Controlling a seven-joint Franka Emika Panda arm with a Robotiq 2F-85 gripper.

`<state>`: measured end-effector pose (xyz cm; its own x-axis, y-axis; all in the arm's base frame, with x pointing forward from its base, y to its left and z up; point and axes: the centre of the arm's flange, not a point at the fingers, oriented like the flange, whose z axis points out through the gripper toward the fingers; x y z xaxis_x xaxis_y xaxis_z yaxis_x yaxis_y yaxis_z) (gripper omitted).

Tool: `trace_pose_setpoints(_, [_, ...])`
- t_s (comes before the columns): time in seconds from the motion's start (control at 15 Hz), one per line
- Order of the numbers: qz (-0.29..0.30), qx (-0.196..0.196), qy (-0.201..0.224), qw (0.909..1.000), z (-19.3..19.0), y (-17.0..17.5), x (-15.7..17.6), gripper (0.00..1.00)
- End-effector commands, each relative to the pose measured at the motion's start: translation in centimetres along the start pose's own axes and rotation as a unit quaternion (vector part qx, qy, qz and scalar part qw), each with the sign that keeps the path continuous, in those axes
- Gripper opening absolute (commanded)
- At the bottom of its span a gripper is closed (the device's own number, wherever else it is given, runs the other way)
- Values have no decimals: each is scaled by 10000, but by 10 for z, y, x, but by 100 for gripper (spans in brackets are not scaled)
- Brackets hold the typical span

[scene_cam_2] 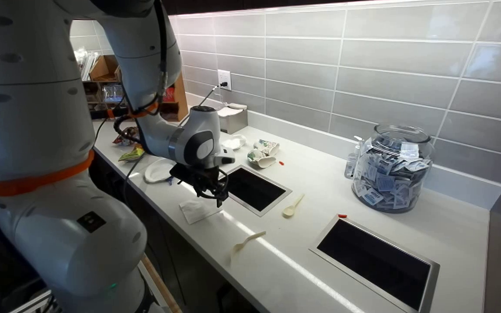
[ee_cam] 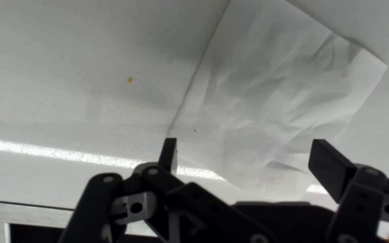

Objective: Use the napkin to wipe the surface and put it in the bin

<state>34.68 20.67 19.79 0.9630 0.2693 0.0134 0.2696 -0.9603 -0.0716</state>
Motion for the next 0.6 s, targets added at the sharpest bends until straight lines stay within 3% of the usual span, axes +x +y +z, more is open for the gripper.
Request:
trace_pose_setpoints(0.0, [139, -64, -131, 9998, 12, -10, 7, 100])
trace_pose_setpoints(0.13, [172, -68, -165, 9997, 14, -11, 9, 98])
trace_pose_setpoints(0.4, [222, -74, -187, 9996, 17, -13, 12, 65])
trace_pose_setpoints(0.53, [249, -80, -194, 9995, 19, -13, 14, 55])
